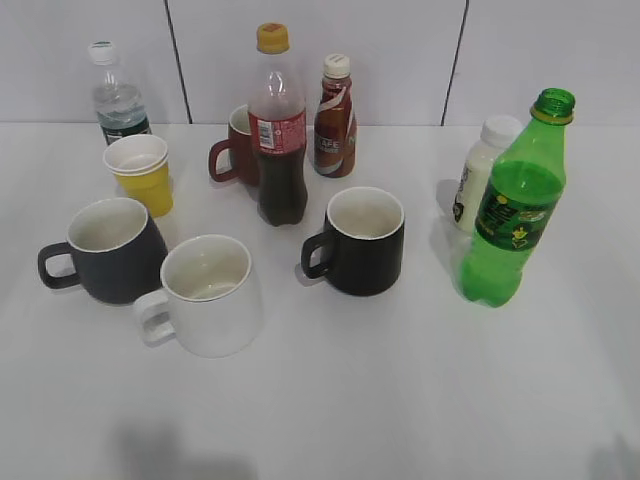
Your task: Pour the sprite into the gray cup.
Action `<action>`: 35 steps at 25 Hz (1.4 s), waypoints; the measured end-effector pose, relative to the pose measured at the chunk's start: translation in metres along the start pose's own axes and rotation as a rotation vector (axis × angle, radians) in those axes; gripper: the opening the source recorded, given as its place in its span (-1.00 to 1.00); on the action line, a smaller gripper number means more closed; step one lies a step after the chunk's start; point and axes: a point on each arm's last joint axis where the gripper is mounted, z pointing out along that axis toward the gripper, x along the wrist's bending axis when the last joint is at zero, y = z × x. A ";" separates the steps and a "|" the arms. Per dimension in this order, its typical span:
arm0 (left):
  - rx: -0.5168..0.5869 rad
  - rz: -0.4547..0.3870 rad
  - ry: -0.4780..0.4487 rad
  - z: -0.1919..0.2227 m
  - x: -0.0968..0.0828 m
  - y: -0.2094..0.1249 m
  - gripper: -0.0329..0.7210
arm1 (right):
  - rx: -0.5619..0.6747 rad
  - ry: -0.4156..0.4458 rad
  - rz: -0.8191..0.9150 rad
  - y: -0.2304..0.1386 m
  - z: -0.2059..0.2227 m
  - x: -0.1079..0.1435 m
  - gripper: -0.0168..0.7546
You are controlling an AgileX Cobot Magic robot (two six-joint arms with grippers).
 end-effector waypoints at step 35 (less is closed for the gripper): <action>0.325 0.123 -0.206 0.245 -0.013 -0.162 -0.03 | 0.000 0.000 0.000 0.000 0.000 0.000 0.20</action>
